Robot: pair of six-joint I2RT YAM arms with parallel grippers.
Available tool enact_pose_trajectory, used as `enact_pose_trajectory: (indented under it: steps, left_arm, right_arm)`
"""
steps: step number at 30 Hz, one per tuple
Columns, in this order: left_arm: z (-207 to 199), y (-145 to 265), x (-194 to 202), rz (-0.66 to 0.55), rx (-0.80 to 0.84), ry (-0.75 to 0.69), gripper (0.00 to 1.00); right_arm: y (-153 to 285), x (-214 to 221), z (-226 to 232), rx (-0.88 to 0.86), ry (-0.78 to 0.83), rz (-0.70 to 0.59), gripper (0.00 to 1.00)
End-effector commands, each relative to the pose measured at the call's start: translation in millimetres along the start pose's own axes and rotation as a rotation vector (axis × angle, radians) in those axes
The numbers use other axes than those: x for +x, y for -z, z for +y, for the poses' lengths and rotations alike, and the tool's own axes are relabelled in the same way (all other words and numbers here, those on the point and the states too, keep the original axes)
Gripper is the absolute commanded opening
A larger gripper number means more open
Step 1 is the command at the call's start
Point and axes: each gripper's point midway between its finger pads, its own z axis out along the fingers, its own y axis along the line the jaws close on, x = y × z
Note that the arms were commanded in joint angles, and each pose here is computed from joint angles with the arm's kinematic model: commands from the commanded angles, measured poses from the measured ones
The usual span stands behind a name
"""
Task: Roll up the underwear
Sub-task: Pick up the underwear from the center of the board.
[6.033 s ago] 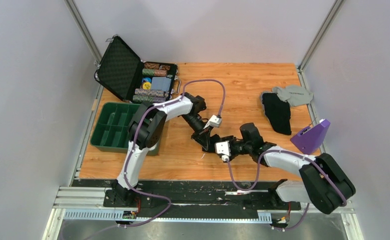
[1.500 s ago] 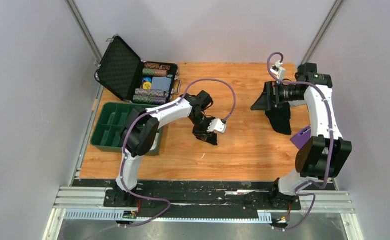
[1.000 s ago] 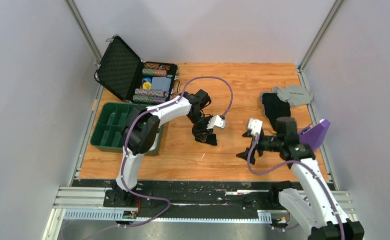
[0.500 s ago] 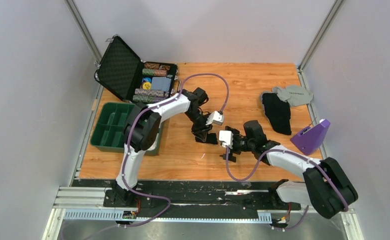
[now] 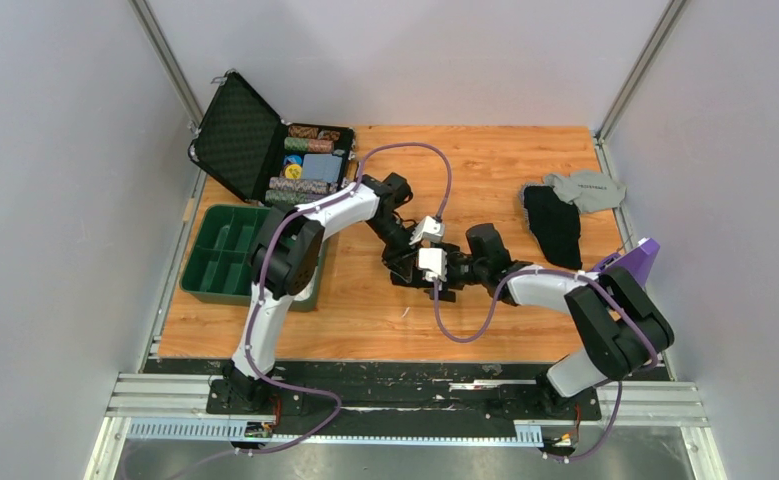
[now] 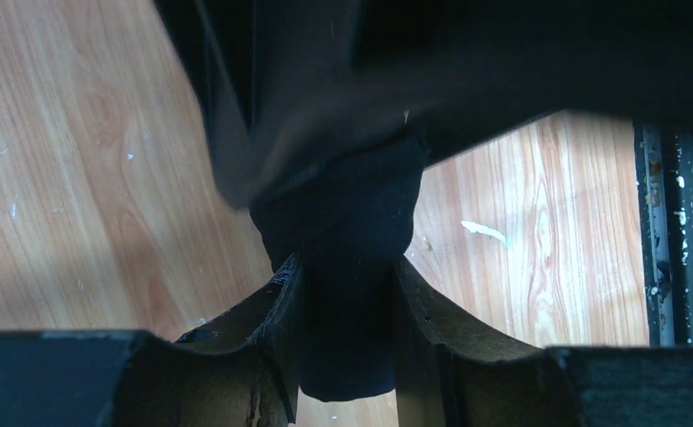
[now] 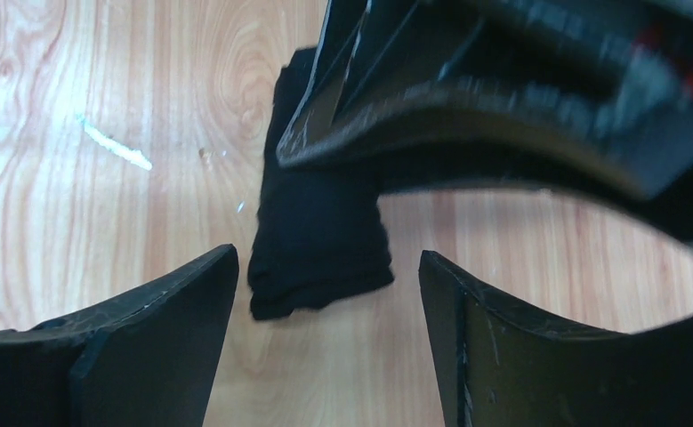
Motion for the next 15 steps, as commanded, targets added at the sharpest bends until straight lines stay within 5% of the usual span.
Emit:
enact_pose_trajectory:
  steps: [1,7,15]
  left_arm:
    - [-10,-28,33,0.111,0.068,0.088,0.0]
    - [-5,-26,38,0.119,0.052,0.106,0.0]
    - [-7,-21,34,0.082,0.062,0.121,0.0]
  right_arm:
    - [-10,-30,-21,0.0,0.171,-0.089,0.75]
    - [-13,-22,-19,0.002,0.168,-0.07,0.81]
    - [-30,2,-13,-0.052,0.189,0.025,0.52]
